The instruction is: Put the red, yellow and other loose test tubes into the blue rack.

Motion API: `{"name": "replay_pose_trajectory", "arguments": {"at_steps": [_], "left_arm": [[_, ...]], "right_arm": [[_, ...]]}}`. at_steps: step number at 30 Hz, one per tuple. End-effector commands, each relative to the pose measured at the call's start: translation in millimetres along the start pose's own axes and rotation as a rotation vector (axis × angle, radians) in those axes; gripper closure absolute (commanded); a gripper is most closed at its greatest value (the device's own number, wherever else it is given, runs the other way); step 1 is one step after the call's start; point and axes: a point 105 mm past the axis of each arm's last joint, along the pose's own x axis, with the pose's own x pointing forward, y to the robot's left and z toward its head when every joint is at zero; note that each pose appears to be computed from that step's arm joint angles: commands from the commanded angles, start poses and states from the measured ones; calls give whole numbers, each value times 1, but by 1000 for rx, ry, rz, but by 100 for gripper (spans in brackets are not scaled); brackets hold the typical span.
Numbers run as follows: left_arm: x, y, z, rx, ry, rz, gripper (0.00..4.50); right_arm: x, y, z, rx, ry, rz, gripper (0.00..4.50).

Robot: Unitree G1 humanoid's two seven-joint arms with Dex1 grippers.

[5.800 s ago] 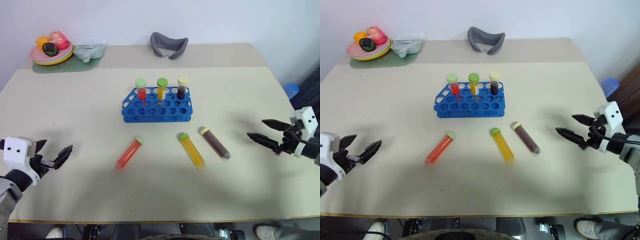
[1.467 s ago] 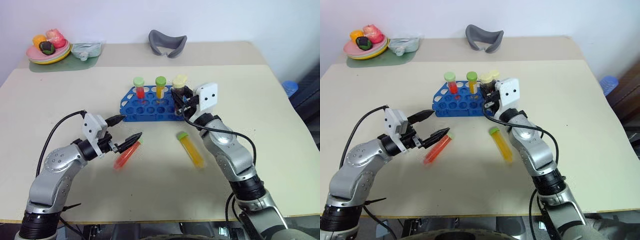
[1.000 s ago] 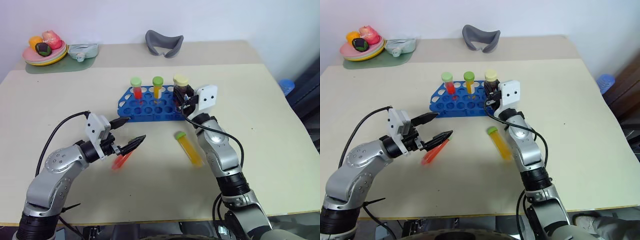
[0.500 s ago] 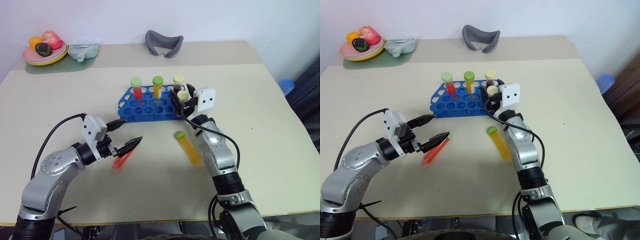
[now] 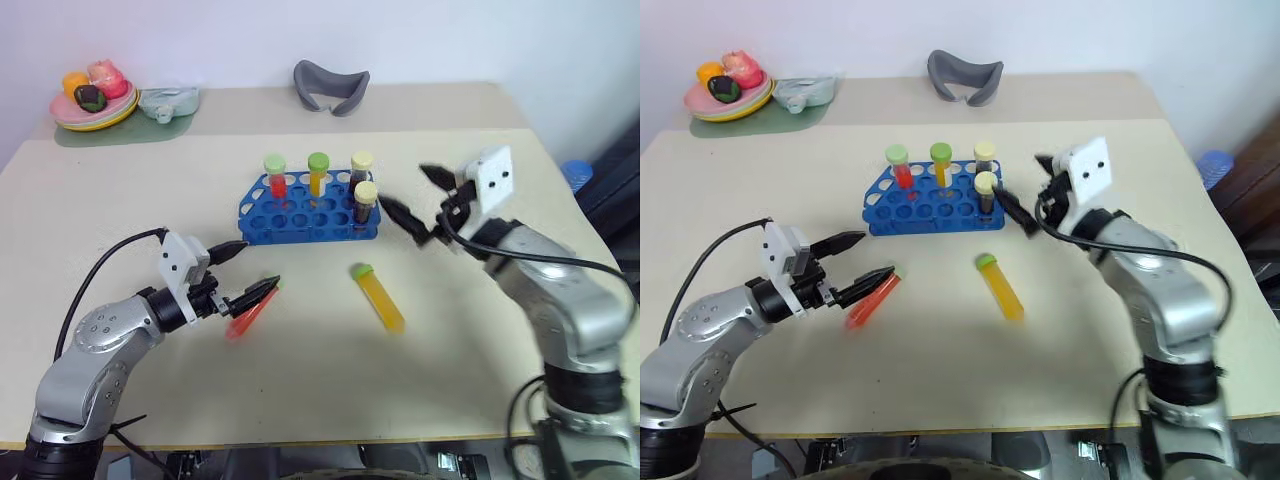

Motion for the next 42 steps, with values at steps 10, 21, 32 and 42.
{"name": "replay_pose_trajectory", "arguments": {"at_steps": [10, 21, 32, 42], "left_arm": [[4, -21, -7, 88, 73, -190, 0], [-4, -38, -15, 118, 101, -279, 0], [-9, -47, -29, 127, 99, -307, 0], [-13, -44, -37, 136, 104, -303, 0]], "right_arm": [[5, 57, -50, 103, 587, 202, 7], [14, 53, -76, 160, 817, 68, 7], [23, 50, -85, 180, 913, -189, 7], [28, 49, -94, 149, 978, -217, 7]]}}
